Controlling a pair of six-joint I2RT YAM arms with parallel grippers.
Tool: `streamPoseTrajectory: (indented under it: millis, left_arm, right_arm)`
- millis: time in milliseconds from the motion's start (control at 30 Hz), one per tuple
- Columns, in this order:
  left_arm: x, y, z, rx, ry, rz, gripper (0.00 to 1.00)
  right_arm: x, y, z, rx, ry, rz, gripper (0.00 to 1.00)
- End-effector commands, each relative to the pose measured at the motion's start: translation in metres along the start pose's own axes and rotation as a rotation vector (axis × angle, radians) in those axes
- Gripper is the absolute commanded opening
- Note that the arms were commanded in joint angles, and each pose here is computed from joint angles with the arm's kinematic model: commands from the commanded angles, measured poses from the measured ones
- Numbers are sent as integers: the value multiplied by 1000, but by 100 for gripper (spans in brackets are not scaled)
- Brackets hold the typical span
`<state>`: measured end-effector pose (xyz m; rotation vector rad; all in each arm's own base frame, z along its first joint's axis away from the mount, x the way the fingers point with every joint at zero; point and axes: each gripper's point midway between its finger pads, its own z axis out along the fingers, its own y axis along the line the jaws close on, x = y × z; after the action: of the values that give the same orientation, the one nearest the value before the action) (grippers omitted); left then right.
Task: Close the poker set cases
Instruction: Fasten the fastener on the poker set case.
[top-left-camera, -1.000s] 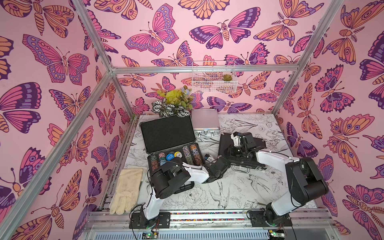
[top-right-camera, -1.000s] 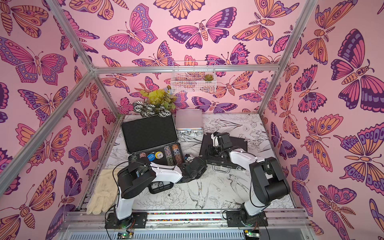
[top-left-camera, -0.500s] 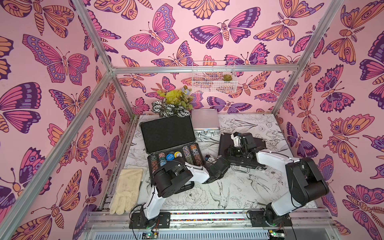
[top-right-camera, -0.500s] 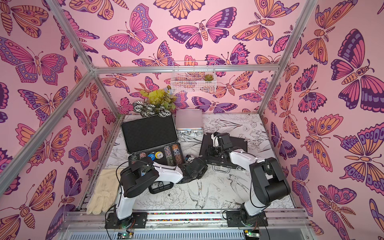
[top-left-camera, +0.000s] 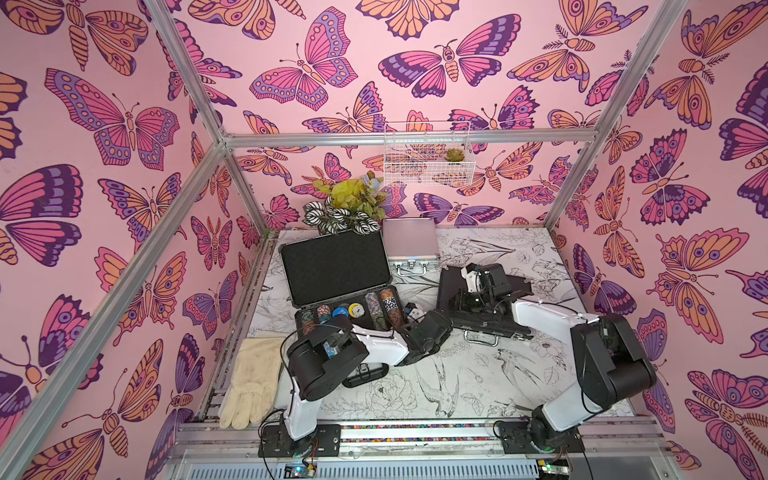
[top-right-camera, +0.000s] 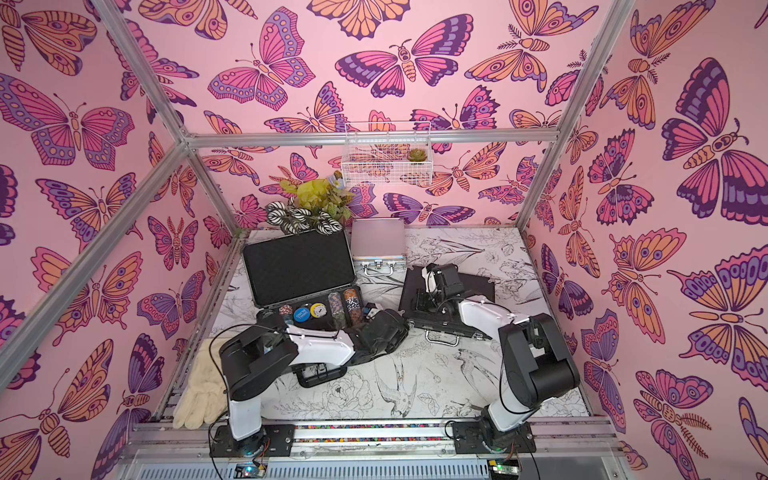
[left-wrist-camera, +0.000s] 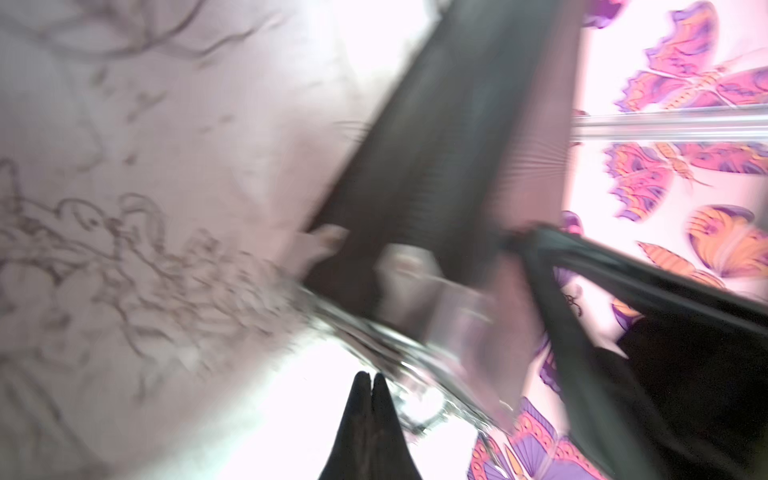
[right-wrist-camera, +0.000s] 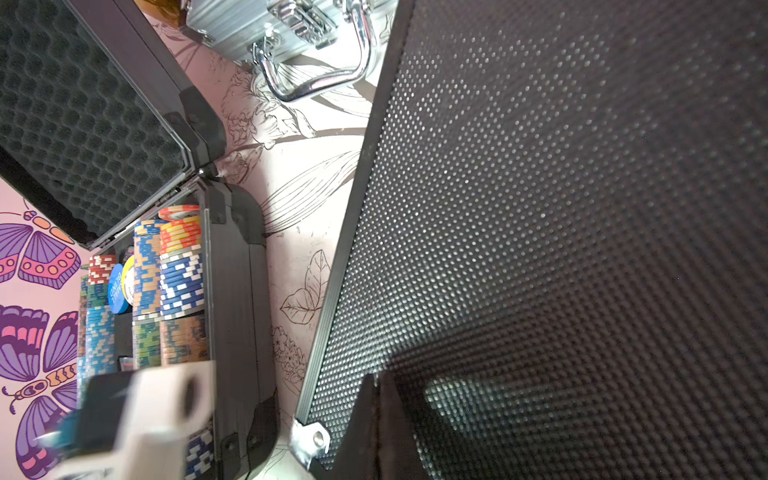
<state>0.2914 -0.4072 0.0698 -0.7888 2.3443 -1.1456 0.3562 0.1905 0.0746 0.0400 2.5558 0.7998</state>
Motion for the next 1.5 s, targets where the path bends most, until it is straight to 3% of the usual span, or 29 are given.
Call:
streamPoseTrajectory:
  millis: [0,200,567,1067,1467]
  left_arm:
    - [-11,-20,-18,30,-24,136,1]
    - [-20,-49,-14,36,67,384,11]
    - [-30,-48,9,-102,196,821,45]
    - [-45,0,30,-257,176,900,48]
    - [-63,-17,1,-250,92,953,56]
  right_arm:
    - [95,-65,0,238,321,138,9]
    - [88,-69,-12,235,295,167,9]
    - [71,-69,-44,224,211,209,13]
    - [66,-70,-74,255,177,249,15]
    - [68,-76,-77,298,183,265,17]
